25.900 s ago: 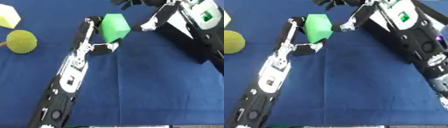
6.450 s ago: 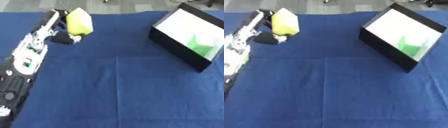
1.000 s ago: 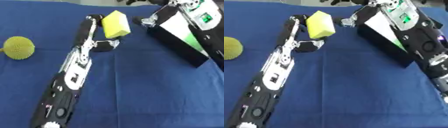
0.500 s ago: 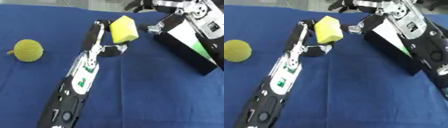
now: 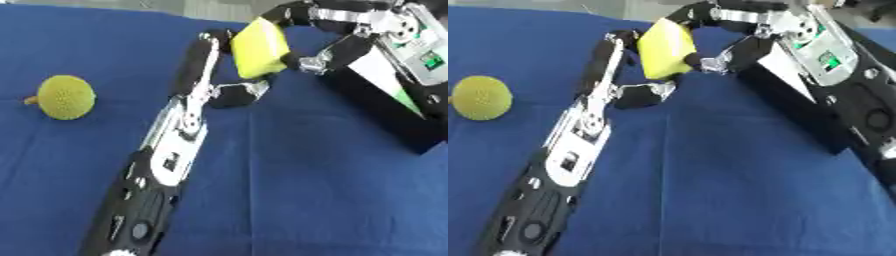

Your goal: Pick up the objects with one hand, pass them to the other hand, and then place them into the box on the other side of the table.

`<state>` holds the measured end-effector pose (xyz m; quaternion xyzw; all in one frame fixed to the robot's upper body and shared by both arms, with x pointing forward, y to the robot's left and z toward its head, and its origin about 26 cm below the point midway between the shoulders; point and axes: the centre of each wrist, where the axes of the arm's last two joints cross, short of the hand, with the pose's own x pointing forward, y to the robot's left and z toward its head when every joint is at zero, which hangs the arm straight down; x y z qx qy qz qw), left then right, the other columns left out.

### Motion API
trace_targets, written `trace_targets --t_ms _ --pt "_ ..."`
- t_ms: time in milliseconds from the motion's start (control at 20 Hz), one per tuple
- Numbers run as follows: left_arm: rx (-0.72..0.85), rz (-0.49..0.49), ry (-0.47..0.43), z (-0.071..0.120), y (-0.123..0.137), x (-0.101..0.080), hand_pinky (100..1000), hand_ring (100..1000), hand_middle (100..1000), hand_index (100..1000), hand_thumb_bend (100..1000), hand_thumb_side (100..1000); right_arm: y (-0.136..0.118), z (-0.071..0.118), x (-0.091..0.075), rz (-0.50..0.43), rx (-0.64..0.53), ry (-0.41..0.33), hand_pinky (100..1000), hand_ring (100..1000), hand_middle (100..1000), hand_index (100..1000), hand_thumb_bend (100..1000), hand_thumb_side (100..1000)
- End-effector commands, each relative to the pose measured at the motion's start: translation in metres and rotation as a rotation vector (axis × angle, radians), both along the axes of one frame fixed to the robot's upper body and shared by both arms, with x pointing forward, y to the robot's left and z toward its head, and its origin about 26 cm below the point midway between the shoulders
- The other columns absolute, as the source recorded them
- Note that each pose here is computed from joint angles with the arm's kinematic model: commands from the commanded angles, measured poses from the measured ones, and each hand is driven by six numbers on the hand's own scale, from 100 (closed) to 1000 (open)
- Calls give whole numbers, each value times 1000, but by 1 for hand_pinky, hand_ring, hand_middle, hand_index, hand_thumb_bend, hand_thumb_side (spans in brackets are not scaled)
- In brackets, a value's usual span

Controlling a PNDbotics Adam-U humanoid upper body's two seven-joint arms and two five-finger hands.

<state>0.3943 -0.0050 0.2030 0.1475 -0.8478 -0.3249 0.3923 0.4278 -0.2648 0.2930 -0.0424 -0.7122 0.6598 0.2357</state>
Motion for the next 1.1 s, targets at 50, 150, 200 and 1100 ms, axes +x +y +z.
trace_targets --t_ms 50,150,200,1100 --pt "-31 -47 -49 18 -6 -9 597 649 501 554 277 274 -4 8 -1 146 -187 -90 937 1000 933 958 177 458" --pt "-33 -59 -51 20 -6 -11 598 649 501 555 272 275 -5 7 0 146 -187 -91 939 1000 934 960 176 457" --pt "-33 -64 -53 21 -6 -12 598 650 500 555 269 274 -5 7 0 146 -187 -92 940 1000 936 961 173 462" --pt "-1 -126 -64 22 -7 -14 604 655 505 555 279 278 -5 4 -1 179 -204 -119 948 1000 944 961 169 412"
